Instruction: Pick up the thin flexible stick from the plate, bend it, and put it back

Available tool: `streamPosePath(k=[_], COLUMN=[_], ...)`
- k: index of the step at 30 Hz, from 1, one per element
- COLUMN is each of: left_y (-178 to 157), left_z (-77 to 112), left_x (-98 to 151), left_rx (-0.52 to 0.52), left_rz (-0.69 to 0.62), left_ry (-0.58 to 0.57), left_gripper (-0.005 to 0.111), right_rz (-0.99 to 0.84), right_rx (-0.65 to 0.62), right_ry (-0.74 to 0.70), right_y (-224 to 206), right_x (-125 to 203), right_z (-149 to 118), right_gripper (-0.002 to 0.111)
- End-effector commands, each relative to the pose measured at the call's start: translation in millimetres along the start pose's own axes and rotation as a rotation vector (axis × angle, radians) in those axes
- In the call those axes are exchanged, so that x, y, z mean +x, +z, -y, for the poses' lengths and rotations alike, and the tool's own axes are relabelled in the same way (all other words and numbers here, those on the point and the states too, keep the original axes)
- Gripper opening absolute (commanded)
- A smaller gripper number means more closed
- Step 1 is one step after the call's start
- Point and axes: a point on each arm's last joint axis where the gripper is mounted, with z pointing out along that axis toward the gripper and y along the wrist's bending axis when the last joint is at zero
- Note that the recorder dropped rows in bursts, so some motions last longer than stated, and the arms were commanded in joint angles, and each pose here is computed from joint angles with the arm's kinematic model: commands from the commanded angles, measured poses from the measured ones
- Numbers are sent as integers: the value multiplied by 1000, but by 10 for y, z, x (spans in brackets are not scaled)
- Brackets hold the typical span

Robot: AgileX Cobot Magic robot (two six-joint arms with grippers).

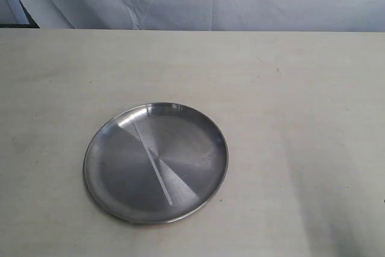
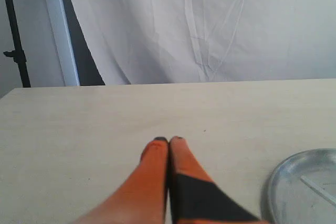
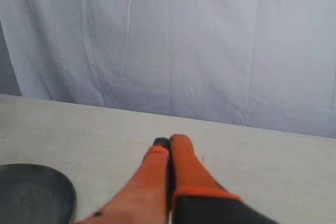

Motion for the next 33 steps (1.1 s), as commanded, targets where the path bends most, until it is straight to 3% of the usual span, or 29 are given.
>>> streamPosePath(k=[1,5,7,11,13,15,19,23,26,28,30,33], left_y=[-2,-2,-2,-2,-2,-2,-2,-2,-2,-2,-2,-2], left_z=[0,0,0,0,0,0,0,0,0,0,1,0], left_x=[9,9,9,9,9,9,9,9,9,9,8,10], left_rx=[0,0,0,0,0,0,0,0,0,0,0,-1], left_rz=[5,5,5,5,5,5,5,5,5,5,7,4], left_ry=[-4,-4,-4,-4,-4,-4,-4,-4,-4,-4,-4,-4], left_gripper=[0,0,0,0,0,0,0,0,0,0,0,0], right_rz=[8,137,249,495,548,543,573,740,772,602,225,-339], right_rx=[3,-4,-12,-126,-141,-114,-91,-161,-130,-115,-35,111], right_ry=[-1,-4,78,779,998,1090,1079,1072,880,674,423,276], right_y=[-5,-13,-33,-115,-135,-128,-138,-233,-174,20,374,956], right_x=[0,-117,-217,-423,-446,-423,-500,-971,-1392,-1603,-1711,-1575], right_z=[1,-5,-3,63,119,156,187,224,223,139,93,140], right_gripper=[-1,-1,-1,-1,-1,-1,-1,-1,-1,-1,-1,-1])
